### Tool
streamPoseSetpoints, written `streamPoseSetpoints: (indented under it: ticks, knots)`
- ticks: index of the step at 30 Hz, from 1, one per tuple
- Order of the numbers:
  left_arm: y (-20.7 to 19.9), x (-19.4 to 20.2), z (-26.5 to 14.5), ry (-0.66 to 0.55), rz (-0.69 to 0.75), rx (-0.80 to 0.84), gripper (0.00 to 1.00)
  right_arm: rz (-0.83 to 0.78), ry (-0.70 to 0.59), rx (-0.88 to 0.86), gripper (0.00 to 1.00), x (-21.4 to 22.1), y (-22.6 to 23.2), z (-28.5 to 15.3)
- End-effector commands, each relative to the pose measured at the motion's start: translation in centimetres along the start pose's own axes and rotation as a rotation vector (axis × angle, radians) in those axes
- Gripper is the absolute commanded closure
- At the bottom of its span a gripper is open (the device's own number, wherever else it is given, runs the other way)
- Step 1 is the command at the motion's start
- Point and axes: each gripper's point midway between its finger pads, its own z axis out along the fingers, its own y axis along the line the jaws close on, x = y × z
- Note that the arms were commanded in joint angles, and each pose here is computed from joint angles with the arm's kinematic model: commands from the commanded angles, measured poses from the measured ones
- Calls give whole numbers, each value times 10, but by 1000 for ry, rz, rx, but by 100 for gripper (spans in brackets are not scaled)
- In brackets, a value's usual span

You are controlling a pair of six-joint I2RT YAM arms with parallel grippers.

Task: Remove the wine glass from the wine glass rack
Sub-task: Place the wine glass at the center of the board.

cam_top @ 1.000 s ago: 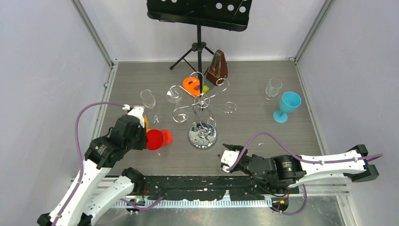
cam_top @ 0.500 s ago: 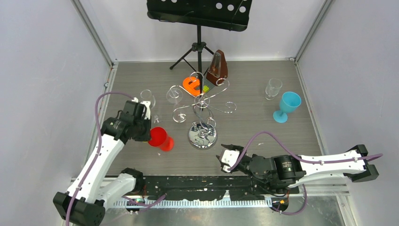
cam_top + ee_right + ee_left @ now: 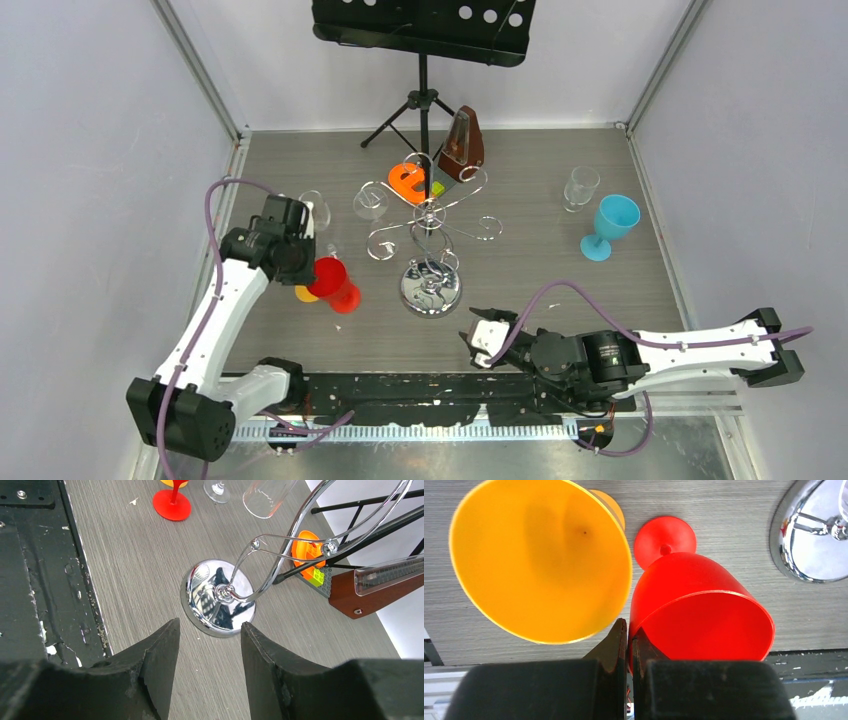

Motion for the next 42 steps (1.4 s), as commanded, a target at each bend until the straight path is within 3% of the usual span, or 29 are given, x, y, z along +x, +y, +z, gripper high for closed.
streamPoseSetpoints:
  ticks: [1,11,20,24,34,42]
  knots:
    - [11,-22,-3,-57,-11,-46,100,34,-63,6,46,-15,-3,-1]
    - [30,-32,2,-25,-65,-110,100,32,-77,-1,46,-21,-6,-5]
    - [21,-32,-5,-47,-73,-54,100,34,-82,-1,45,-22,-7,-7]
    - [18,-29,-3,-40,-72,-40,91,30,-76,9,45,-23,-9,-6]
    - [17,-29,-12,-70,-76,-28,56,64,-84,29,42,-28,-16,-11]
    - [13,-32,-42,-173,-84,1,43,81,-95,46,41,-38,-22,-11]
